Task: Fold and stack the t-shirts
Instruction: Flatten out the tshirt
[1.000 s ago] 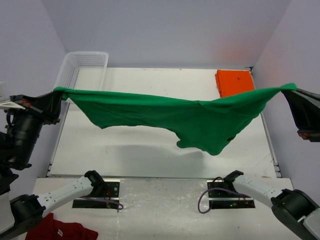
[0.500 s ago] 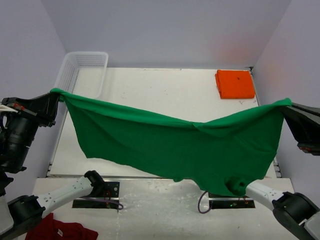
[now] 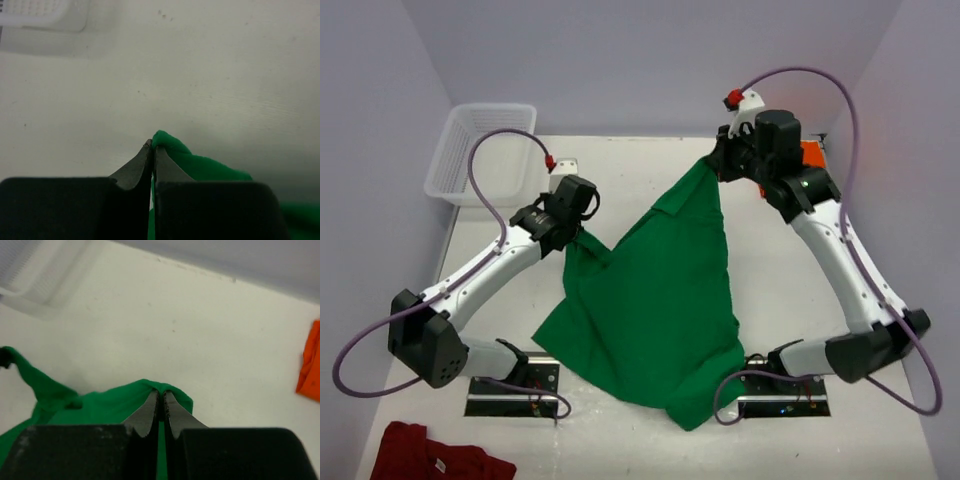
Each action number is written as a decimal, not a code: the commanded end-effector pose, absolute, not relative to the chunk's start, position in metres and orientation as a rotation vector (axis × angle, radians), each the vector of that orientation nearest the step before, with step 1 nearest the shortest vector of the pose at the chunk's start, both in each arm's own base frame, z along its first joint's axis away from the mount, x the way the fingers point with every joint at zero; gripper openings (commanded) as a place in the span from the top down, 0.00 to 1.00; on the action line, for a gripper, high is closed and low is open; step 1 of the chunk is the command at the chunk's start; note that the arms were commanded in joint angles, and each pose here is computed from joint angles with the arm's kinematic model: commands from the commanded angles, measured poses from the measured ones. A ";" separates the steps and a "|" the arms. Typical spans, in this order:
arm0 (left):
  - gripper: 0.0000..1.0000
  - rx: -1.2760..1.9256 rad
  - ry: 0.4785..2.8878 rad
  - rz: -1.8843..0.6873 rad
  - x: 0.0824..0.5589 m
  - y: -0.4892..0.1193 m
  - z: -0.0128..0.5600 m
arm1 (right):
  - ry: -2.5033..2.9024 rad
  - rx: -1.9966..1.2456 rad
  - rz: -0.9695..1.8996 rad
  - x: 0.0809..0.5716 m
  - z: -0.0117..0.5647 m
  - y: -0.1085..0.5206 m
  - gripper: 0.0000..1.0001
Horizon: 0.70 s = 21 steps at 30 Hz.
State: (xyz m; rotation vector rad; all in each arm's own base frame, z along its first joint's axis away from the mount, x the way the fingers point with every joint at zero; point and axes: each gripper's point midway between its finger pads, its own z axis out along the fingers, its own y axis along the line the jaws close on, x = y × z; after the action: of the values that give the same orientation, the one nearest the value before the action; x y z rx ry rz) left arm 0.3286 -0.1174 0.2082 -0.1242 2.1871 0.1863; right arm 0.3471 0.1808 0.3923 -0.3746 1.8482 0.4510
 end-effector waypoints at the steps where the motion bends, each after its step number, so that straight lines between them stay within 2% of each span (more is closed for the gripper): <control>1: 1.00 -0.327 2.040 0.129 0.361 -0.099 0.224 | 1.861 -0.242 0.373 0.394 0.372 0.152 1.00; 7: 1.00 -0.343 2.127 0.283 0.389 -0.081 0.174 | 1.991 -0.219 0.315 0.451 0.317 0.138 1.00; 15: 1.00 -0.330 2.134 0.288 0.435 -0.071 0.152 | 2.072 -0.225 0.306 0.506 0.290 0.132 1.00; 21: 1.00 -0.381 2.151 0.363 0.448 -0.034 0.141 | 2.102 -0.140 0.224 0.534 0.279 0.096 1.00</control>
State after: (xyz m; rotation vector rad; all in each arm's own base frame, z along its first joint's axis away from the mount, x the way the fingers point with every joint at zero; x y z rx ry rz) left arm 0.4273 -0.0489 0.1139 -0.3397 2.2425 0.3807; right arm 0.5235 0.1203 0.2584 -0.1758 2.1447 0.2791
